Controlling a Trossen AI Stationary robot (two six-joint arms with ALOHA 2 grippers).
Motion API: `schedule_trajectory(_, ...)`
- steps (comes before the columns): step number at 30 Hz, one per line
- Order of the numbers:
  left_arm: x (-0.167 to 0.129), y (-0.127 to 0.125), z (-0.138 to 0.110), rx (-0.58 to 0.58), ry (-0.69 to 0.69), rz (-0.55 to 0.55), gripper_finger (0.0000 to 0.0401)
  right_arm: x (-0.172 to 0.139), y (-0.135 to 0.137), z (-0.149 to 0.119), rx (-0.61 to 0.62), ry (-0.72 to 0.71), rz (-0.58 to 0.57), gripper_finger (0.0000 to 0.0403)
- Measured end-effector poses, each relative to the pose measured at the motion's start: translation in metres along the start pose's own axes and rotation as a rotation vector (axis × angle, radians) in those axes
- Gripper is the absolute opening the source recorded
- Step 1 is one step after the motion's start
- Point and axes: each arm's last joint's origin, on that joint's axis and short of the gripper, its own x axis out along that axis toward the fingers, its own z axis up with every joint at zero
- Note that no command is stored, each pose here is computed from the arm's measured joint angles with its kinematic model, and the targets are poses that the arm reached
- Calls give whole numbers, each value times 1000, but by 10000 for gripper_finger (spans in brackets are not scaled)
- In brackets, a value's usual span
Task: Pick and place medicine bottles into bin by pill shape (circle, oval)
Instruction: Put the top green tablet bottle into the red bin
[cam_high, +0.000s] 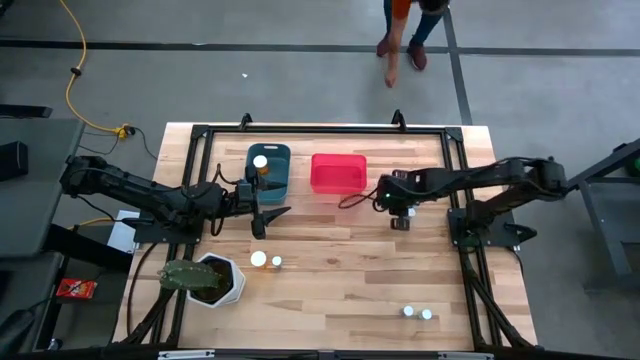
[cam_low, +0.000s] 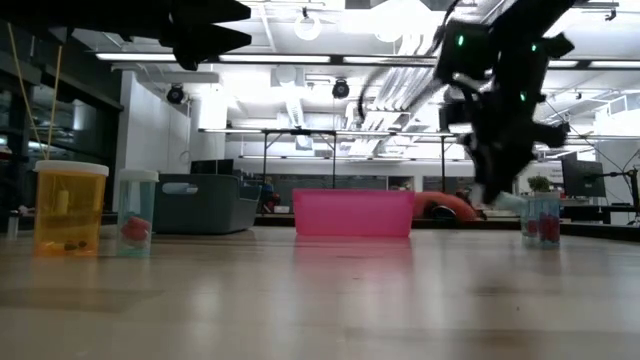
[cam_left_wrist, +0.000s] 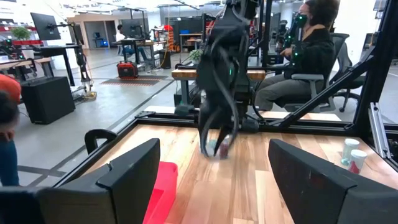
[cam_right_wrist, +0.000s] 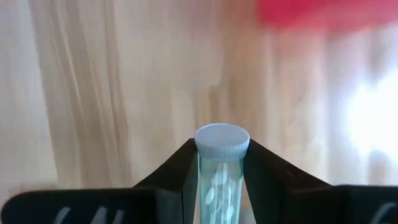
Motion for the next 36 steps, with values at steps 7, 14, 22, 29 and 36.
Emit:
schedule_trajectory(7,0,0,0,0,0,0,288,-45,-9,24,69,-473,-50,94)
schedule_trajectory(14,0,0,0,-2,1,0,288,-56,-17,45,44,-902,-77,94)
schedule_trajectory(22,0,0,-1,2,5,-1,288,-29,-21,38,50,-1161,-112,94)
schedule_trajectory(29,0,0,0,-2,2,-1,288,-26,-22,37,56,-1190,-120,94)
schedule_trajectory(36,0,0,0,-3,0,0,288,-7,-30,36,196,-1053,-251,94)
